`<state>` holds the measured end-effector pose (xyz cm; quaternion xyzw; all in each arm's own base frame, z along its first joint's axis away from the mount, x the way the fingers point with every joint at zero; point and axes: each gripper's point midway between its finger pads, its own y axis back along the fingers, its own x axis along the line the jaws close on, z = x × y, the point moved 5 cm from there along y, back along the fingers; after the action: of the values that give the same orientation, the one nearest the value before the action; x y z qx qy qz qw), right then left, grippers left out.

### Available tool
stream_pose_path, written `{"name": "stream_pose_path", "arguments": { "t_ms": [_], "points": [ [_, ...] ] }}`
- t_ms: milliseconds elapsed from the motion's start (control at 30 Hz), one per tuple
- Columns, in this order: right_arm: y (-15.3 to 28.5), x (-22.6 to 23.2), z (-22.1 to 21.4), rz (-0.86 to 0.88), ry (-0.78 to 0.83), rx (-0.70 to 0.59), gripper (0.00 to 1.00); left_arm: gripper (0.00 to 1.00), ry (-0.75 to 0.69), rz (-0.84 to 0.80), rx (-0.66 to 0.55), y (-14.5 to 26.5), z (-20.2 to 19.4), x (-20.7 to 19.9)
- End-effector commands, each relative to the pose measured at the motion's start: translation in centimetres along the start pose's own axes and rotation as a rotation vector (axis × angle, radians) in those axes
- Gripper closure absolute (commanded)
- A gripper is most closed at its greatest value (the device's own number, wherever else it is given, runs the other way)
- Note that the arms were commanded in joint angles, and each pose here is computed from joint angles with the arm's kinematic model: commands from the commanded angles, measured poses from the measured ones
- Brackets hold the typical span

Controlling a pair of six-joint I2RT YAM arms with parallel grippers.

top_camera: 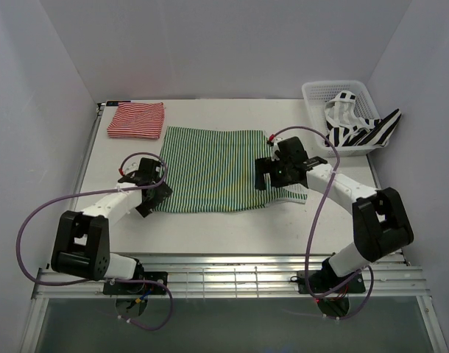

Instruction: Fold and stack the tank tops

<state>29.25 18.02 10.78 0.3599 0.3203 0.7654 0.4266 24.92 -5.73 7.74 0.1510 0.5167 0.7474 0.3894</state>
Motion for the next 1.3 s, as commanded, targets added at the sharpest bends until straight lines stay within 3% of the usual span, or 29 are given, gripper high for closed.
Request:
{"name": "stream_pose_path", "arguments": {
  "t_ms": [0, 67, 133, 233, 433, 467, 633, 733, 767, 867, 1033, 1267],
  "points": [
    [2.2, -1.1, -1.5, -0.091, 0.059, -0.009, 0.01, 0.12, 0.036, 0.002, -0.041, -0.9, 1.2, -0.6],
    [2.8, -1.7, -3.2, -0.115, 0.073, 0.023, 0.0, 0.14, 0.039, 0.009, -0.028, -1.4, 1.3, -0.7],
    [3.2, -1.7, -4.0, -0.108, 0.097, 0.037, 0.0, 0.24, 0.041, 0.024, -0.012, -2.0, 1.2, -0.6],
    [3.3, -1.2, -5.1, -0.075, 0.121, 0.061, 0.09, 0.33, 0.047, 0.013, 0.001, -2.7, 1.2, -0.9],
    [1.2, 0.3, -4.2, -0.039, 0.104, 0.035, 0.15, 0.67, 0.04, -0.002, 0.037, -3.7, 0.8, -1.5],
    [0.6, 0.3, -4.0, -0.037, 0.094, 0.039, 0.2, 0.76, 0.037, -0.004, 0.043, -3.8, 0.7, -1.5],
    [-0.8, 0.2, -1.8, -0.089, 0.049, 0.024, 0.36, 1.0, 0.025, -0.016, 0.045, -3.7, 0.7, -1.6],
    [-1.4, -0.6, -1.9, -0.158, 0.024, 0.055, 0.55, 1.0, 0.027, -0.03, 0.036, -3.4, 0.9, -1.8],
    [-1.4, -0.6, -1.4, -0.169, 0.015, 0.038, 0.72, 1.0, 0.027, -0.032, 0.034, -3.4, 0.9, -1.8],
    [-0.4, -0.3, -0.2, -0.184, 0.001, -0.007, 0.92, 1.0, 0.022, -0.045, 0.038, -3.3, 0.8, -1.9],
    [0.5, -0.1, 0.7, -0.193, 0.007, -0.023, 0.92, 1.0, 0.021, -0.043, 0.038, -3.4, 0.9, -1.9],
    [-0.9, 1.3, 0.3, -0.06, 0.027, 0.029, 0.92, 1.0, 0.013, -0.055, 0.035, -3.3, 1.1, -2.2]
  ]
}}
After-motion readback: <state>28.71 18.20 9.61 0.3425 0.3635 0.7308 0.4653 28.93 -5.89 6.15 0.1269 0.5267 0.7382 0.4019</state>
